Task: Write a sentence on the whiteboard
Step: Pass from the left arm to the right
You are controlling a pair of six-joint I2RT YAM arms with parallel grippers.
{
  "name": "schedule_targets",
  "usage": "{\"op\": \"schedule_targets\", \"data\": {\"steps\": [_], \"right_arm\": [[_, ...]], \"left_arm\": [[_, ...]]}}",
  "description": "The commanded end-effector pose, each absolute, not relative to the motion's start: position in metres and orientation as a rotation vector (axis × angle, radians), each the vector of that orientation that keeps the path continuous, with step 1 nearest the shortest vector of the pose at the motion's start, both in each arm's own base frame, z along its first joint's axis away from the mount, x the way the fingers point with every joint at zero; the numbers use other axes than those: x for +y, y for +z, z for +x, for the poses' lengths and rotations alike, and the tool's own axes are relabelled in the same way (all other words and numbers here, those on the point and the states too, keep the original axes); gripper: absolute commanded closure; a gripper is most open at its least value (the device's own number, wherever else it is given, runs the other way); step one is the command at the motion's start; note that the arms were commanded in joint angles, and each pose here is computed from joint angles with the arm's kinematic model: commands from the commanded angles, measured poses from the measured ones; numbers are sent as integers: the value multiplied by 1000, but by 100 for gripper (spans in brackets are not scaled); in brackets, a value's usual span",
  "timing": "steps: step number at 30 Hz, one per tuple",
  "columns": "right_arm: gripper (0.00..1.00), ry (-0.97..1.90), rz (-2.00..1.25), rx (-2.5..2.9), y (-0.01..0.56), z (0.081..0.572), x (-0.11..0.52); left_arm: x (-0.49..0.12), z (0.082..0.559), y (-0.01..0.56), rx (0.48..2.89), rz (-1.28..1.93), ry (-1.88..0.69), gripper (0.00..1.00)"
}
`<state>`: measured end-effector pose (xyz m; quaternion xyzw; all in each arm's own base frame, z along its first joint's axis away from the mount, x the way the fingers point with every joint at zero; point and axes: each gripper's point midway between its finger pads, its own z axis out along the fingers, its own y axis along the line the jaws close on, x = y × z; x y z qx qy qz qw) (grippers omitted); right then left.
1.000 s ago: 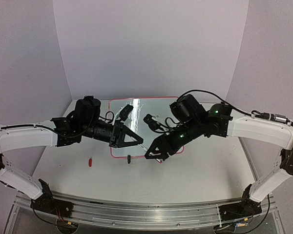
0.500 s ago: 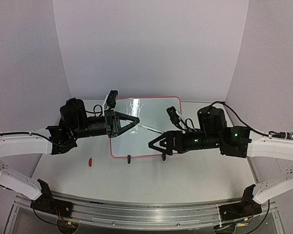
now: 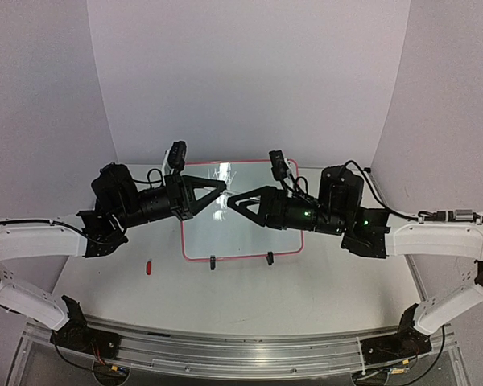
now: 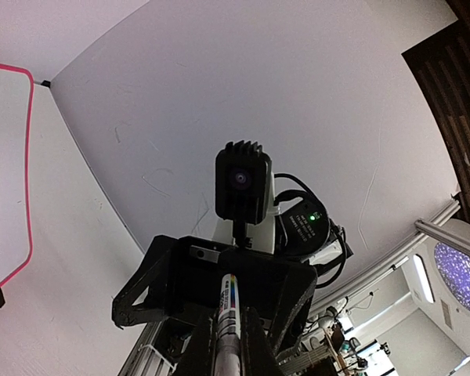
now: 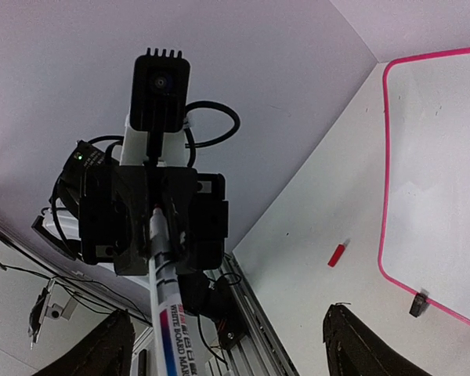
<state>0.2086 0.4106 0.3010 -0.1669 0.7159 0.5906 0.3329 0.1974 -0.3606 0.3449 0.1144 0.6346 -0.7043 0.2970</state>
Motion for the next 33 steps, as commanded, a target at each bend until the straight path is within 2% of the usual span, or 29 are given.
{"op": "schedule_targets", "data": {"steps": [1,7,13,20,33], "right_arm": [[23,1629,-439,1722,340,207,415],[31,1652,-433,1691,346,205,412],[35,1675,-452,1677,352,203,415],[47,1694,-453,1677,352,203,419],[61,1681,-455,1656,354,204,417]], "left_arm": [[-360,198,352,1651,293,-1887,100],[-360,198,347,1655,274,-1909,100],[-361,198,347,1655,274,-1917,100],[-363,200,342,1671,268,-1917,100],[-365,200,338,1678,271,-1920,100]]}}
